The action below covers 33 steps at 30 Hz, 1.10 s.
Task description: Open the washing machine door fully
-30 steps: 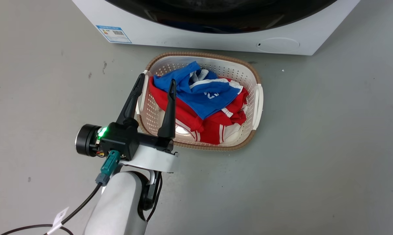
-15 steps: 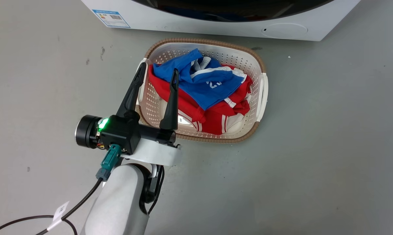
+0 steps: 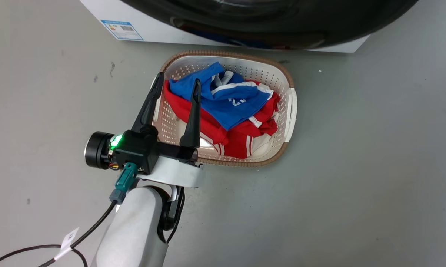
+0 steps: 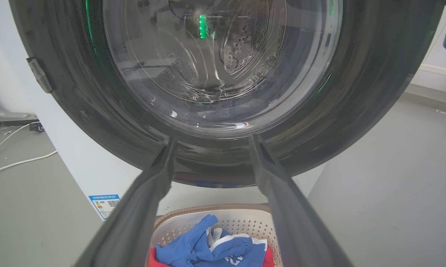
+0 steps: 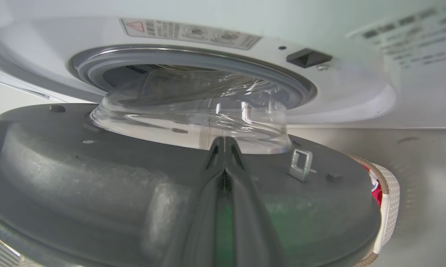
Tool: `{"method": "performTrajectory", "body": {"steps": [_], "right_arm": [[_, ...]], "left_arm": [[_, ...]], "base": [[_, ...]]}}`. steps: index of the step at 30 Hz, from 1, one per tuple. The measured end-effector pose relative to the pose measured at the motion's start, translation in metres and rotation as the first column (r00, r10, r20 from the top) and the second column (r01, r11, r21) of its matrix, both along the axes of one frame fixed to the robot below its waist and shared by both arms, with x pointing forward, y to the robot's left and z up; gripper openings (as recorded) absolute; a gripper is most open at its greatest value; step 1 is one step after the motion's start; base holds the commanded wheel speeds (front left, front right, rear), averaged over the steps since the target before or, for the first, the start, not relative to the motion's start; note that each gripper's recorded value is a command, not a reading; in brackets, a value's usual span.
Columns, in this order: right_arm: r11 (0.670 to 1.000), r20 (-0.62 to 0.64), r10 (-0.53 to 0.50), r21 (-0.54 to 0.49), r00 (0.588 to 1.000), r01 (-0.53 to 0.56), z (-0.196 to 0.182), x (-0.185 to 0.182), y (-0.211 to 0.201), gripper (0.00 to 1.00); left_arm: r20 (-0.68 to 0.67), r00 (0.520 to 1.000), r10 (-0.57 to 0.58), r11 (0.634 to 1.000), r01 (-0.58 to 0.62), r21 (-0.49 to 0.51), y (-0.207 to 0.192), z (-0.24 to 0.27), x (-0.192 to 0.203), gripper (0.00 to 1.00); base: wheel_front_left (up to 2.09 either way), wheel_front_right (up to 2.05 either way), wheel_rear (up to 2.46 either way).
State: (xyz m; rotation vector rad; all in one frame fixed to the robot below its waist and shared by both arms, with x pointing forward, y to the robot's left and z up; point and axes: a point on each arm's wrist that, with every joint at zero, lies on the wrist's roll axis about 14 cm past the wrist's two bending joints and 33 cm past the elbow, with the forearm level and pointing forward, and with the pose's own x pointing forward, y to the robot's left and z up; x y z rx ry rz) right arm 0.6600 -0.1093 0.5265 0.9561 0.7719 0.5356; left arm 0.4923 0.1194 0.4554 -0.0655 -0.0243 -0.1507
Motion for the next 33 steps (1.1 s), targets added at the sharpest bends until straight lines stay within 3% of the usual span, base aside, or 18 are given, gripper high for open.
{"method": "performTrajectory", "body": {"steps": [13, 33], "right_arm": [[0.984, -0.046, 0.178, -0.015, 0.983, -0.179, -0.005, -0.068, 0.027, 0.0], [0.918, -0.021, 0.392, 0.065, 0.92, -0.39, 0.007, -0.2, 0.091, 0.0]], "left_arm": [[0.014, 1.0, -0.019, 1.0, 0.02, -0.016, -0.004, 0.019, -0.021, 1.0], [-0.004, 1.0, 0.007, 1.0, -0.007, -0.023, 0.011, 0.033, -0.099, 1.0]], "base": [[0.0, 0.0, 0.0], [0.0, 0.0, 0.0]]}}
